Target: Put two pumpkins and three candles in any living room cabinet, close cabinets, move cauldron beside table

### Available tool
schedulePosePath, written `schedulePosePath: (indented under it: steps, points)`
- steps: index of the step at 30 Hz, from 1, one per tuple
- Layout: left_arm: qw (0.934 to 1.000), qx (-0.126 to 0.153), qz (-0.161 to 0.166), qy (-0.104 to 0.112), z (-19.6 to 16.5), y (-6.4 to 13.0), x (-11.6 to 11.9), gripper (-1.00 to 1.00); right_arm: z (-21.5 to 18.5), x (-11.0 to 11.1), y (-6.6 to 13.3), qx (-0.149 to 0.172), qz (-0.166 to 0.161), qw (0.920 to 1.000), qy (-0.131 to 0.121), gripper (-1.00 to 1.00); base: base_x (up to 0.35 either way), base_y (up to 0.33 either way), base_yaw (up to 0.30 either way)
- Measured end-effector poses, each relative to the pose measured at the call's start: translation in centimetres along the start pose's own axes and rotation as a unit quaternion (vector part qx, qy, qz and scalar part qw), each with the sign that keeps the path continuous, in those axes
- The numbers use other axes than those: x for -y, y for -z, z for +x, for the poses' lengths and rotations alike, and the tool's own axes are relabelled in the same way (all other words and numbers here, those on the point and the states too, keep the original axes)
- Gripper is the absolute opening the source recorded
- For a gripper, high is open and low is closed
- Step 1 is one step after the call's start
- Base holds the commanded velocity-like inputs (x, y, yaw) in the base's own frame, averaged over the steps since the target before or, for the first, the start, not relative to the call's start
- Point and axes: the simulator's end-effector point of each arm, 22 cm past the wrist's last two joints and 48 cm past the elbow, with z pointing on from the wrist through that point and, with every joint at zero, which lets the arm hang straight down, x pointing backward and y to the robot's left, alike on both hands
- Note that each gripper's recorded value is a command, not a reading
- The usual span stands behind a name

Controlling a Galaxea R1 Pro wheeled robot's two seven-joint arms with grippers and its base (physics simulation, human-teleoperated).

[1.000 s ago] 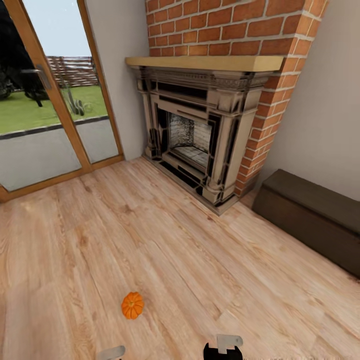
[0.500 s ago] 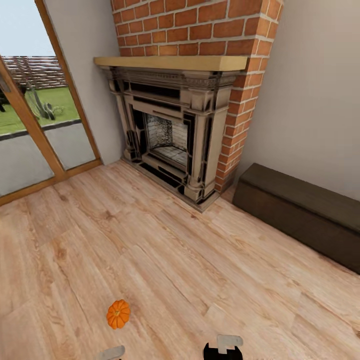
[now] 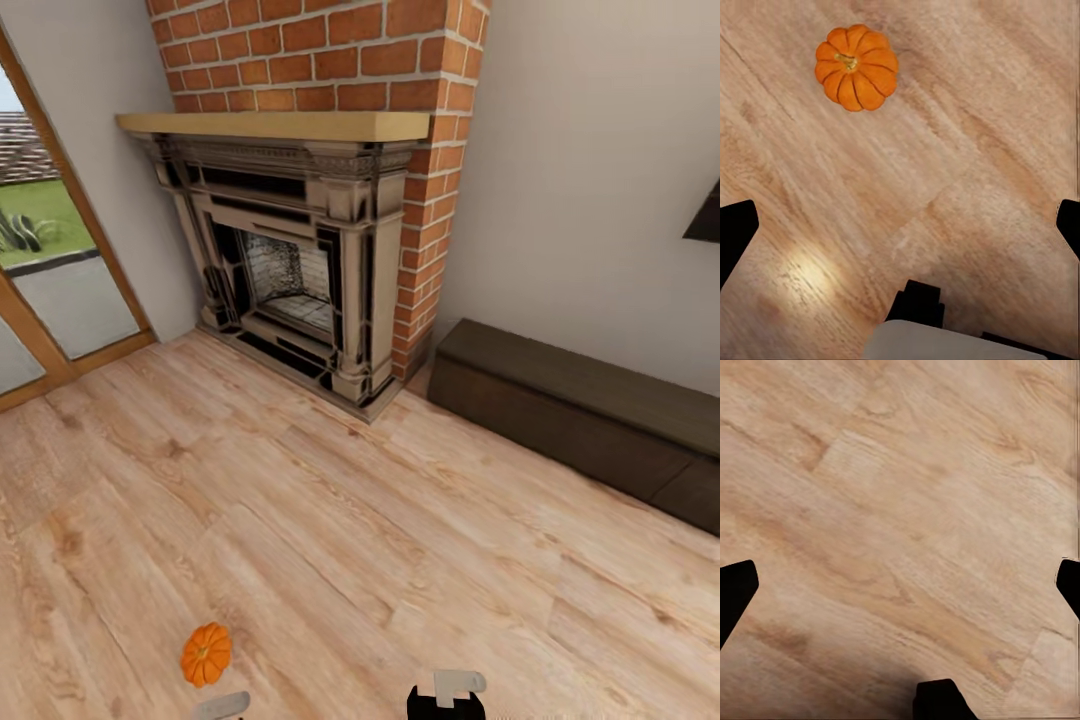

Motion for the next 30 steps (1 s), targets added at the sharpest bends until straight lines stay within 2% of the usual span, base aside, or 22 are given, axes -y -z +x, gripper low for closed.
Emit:
schedulePosePath:
  steps: [30]
  points:
    - [1.0000,0.000,-0.001,0.000,-0.02,-0.02,-0.11,1.00,0.02,0.01,0.01,0.000,0.000,1.0000,-0.001,1.00,0.020,0.032,-0.279]
